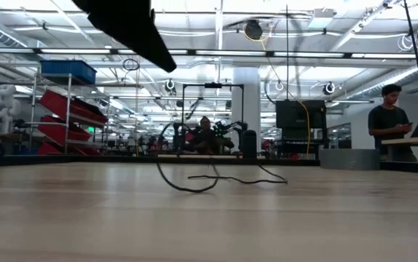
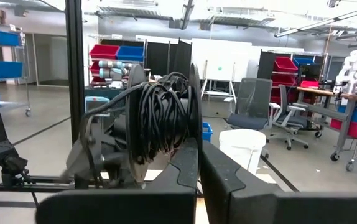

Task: Coil cords
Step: Coil the black wire onto the spool

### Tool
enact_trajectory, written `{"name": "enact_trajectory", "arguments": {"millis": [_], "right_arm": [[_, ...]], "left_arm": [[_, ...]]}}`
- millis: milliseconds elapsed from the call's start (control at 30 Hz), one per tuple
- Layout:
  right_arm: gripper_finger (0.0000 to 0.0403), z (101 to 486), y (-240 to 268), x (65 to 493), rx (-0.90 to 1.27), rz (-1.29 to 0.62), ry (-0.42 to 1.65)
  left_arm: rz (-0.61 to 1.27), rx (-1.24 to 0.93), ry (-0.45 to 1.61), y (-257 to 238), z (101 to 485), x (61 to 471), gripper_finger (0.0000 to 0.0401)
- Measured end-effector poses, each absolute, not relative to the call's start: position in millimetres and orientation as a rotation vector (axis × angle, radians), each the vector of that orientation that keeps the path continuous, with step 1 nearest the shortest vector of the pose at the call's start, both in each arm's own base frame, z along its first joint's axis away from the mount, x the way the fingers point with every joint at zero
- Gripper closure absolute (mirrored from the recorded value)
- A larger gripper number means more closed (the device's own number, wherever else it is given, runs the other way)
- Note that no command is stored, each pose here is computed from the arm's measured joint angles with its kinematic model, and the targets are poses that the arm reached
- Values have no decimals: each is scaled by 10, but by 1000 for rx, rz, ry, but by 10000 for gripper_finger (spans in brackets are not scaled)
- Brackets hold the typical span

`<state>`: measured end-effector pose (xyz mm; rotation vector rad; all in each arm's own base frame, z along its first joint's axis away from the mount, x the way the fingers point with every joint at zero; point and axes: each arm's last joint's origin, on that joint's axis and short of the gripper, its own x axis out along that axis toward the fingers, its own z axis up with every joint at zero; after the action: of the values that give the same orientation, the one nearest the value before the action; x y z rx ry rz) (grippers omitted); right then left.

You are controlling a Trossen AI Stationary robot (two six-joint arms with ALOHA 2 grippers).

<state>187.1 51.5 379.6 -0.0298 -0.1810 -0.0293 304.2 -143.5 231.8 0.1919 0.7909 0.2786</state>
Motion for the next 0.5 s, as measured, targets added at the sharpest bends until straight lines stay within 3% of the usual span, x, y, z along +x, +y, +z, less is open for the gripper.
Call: {"name": "enact_trajectory", "arguments": {"millis": [200,333,500], "right_arm": [[403,3778,505,1874,-36,-64,-160],[403,3779,505,1874,-39,-65,-162],[403,3786,505,1873,-35,-64,-169]], "left_arm": [[276,228,722,-1509,2528,3094,205],[424,240,527,-1489,2794,3222,204],[373,262,263,-1449,3063,3461,204]]}}
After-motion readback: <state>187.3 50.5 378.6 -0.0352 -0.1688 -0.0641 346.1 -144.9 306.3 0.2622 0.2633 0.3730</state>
